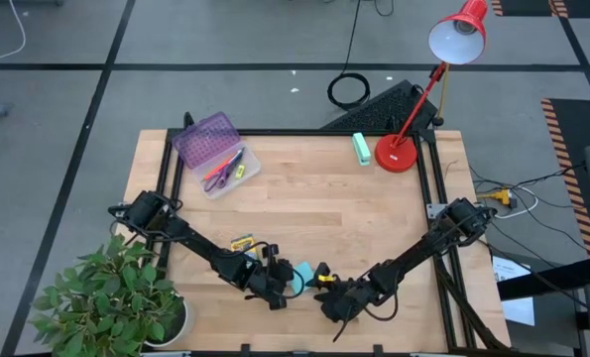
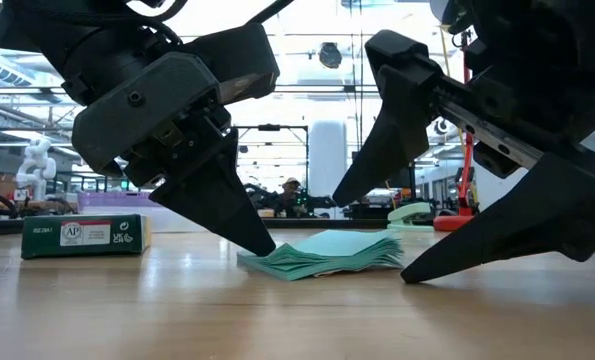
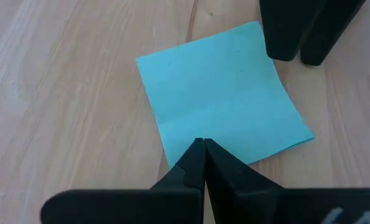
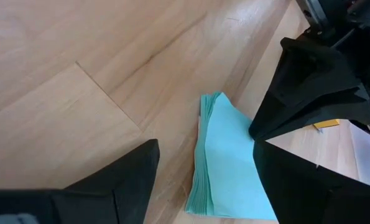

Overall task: Pack school essentials
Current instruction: Put the light blue sticky note into the purple supply box

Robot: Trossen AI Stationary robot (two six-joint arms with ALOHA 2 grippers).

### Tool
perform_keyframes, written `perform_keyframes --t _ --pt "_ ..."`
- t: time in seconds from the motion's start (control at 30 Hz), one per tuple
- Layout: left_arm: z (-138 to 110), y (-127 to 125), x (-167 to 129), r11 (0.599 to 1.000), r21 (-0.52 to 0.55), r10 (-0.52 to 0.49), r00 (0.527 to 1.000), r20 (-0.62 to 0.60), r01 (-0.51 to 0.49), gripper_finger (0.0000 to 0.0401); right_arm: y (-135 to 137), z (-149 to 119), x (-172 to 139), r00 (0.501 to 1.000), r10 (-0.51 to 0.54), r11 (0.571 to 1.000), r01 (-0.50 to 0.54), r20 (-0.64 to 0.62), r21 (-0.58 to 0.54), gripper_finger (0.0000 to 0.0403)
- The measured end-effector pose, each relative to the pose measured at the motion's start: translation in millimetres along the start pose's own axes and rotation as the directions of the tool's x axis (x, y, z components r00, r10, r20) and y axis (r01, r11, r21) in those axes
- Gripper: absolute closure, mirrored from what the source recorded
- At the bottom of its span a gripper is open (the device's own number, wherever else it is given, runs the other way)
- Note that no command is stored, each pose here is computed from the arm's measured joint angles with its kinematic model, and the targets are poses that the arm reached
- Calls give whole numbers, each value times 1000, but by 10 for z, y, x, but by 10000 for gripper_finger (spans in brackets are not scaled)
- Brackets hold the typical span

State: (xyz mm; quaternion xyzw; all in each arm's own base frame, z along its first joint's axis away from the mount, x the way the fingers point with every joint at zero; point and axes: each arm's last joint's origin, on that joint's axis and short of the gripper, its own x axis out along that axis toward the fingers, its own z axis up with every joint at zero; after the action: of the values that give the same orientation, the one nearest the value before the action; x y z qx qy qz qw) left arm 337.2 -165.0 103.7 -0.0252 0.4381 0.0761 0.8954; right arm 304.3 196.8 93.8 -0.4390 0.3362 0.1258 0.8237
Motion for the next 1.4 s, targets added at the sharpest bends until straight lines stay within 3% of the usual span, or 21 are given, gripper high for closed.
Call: perform_keyframes --t 0.3,0.63,1.4 --pt "0 0 0 1000 -1 0 1000 0 0 391 -59 -14 28 999 -43 998 43 -11 50 138" --pt "0 -1 -1 1000 0 0 1000 1 0 391 -98 -45 50 997 -62 997 63 -35 32 138" --pt "0 -1 0 1000 0 0 1000 1 0 398 -10 -292 67 992 -30 993 16 -122 -118 138"
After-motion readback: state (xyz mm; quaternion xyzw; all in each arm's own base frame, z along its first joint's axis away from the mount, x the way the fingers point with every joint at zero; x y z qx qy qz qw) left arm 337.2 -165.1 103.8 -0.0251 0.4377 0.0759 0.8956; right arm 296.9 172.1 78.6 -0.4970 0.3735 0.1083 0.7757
